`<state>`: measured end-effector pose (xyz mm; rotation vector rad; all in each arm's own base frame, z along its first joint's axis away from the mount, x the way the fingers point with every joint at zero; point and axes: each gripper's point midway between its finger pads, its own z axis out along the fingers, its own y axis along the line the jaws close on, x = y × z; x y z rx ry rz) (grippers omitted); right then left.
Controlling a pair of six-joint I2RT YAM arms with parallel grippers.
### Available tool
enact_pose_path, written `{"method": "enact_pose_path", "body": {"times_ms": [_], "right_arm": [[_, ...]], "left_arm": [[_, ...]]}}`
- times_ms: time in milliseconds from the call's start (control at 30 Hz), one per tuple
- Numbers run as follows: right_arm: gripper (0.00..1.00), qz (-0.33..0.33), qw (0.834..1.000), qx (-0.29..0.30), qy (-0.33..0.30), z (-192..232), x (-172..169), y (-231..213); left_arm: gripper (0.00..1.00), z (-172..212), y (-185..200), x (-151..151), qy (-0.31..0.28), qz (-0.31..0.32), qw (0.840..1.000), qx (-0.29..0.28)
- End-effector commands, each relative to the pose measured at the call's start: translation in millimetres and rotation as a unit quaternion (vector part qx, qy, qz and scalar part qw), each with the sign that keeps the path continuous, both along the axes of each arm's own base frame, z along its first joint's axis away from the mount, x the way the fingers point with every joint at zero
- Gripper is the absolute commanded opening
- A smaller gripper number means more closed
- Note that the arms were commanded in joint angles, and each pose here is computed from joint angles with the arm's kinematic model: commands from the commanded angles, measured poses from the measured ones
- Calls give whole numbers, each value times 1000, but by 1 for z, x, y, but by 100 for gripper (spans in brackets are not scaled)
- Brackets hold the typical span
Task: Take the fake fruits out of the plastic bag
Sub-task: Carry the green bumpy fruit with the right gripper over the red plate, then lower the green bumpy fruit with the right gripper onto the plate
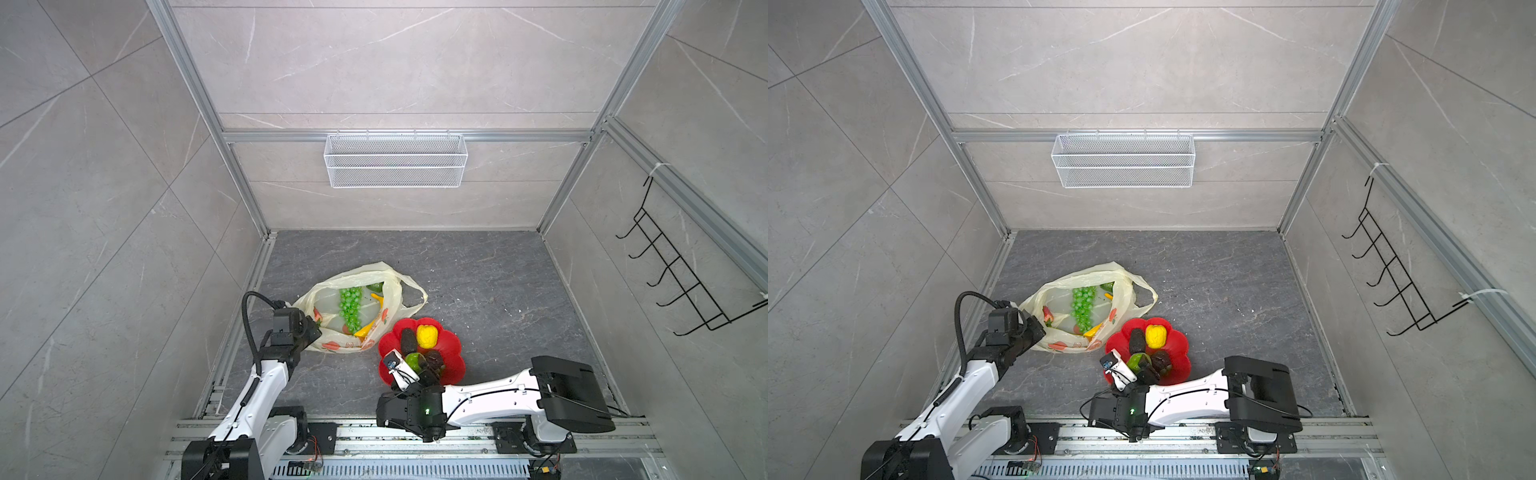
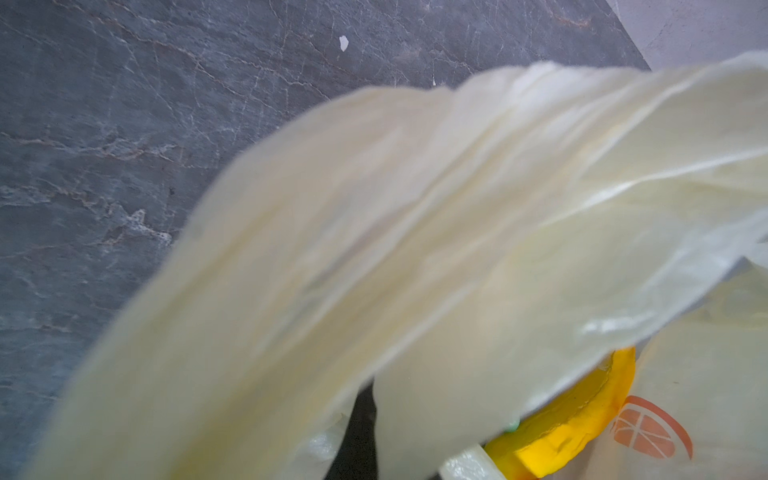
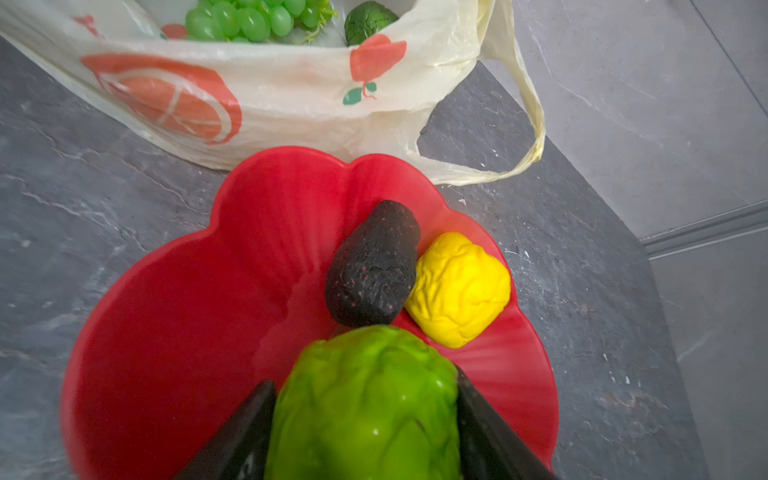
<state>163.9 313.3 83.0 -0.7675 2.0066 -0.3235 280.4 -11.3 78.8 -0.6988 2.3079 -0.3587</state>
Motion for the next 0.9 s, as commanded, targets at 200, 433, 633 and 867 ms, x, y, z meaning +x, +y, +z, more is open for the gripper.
{"method": "enact_pose_path", "body": {"times_ms": [200, 433, 633, 867], "right_arm": [[70, -21, 999, -33, -25, -9, 5, -7], [75, -21, 999, -32, -18, -12, 6, -5], [79, -6, 1000, -30, 6, -20, 3, 0], [80, 11, 999, -12, 32, -15, -3, 8]], "left_arm": [[0, 5, 1, 5, -15, -8, 1000, 7], [0, 4, 1, 5, -14, -8, 1000, 7], [0, 4, 1, 5, -14, -8, 1000, 8], [0, 4, 1, 5, -15, -7, 1000, 9]]}}
